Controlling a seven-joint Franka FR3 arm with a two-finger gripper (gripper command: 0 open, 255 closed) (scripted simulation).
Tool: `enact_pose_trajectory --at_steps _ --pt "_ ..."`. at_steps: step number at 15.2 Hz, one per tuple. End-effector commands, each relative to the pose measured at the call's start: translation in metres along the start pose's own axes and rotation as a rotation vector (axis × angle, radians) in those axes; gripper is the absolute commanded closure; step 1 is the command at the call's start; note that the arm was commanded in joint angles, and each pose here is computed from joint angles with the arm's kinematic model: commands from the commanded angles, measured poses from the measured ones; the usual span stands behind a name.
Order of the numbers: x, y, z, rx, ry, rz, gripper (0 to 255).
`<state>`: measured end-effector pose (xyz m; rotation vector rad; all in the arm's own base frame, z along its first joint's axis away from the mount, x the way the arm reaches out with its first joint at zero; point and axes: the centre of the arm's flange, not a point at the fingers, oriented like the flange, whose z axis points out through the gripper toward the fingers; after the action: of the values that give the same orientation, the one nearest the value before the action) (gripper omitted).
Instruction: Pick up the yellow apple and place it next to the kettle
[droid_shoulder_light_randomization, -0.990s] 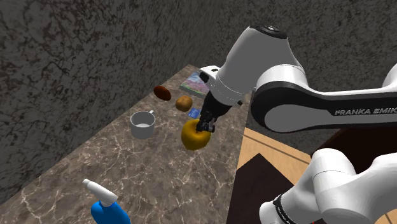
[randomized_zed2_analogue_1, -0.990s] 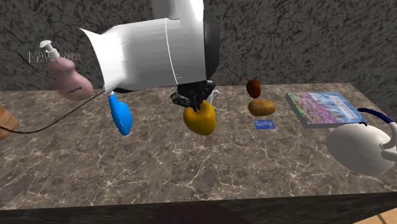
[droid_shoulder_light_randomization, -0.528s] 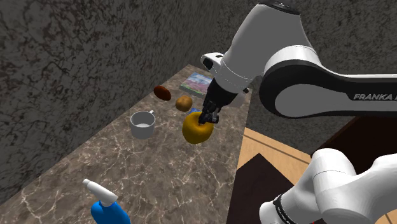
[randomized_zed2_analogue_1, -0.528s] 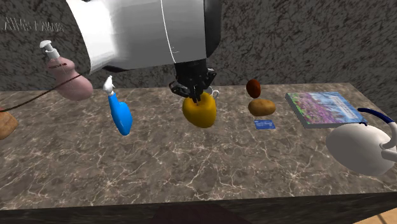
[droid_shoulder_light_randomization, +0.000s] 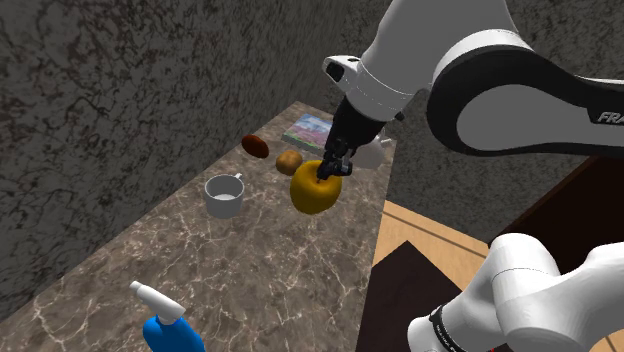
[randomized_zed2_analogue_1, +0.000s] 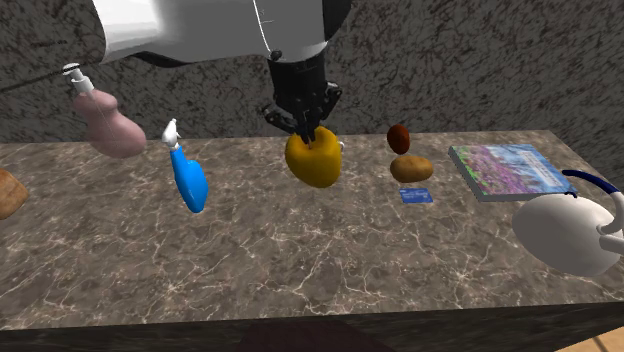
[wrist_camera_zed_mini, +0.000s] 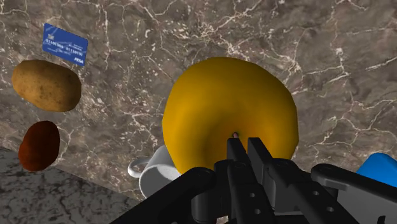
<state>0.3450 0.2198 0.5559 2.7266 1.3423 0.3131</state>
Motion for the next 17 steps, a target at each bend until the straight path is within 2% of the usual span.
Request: enact_pose_trajectory --at_steps 1,17 --pt "0.001 0.002 -0.01 0.0 0.0 0.0 255" --pt "0.013 0.015 -0.09 0.0 0.0 0.0 255"
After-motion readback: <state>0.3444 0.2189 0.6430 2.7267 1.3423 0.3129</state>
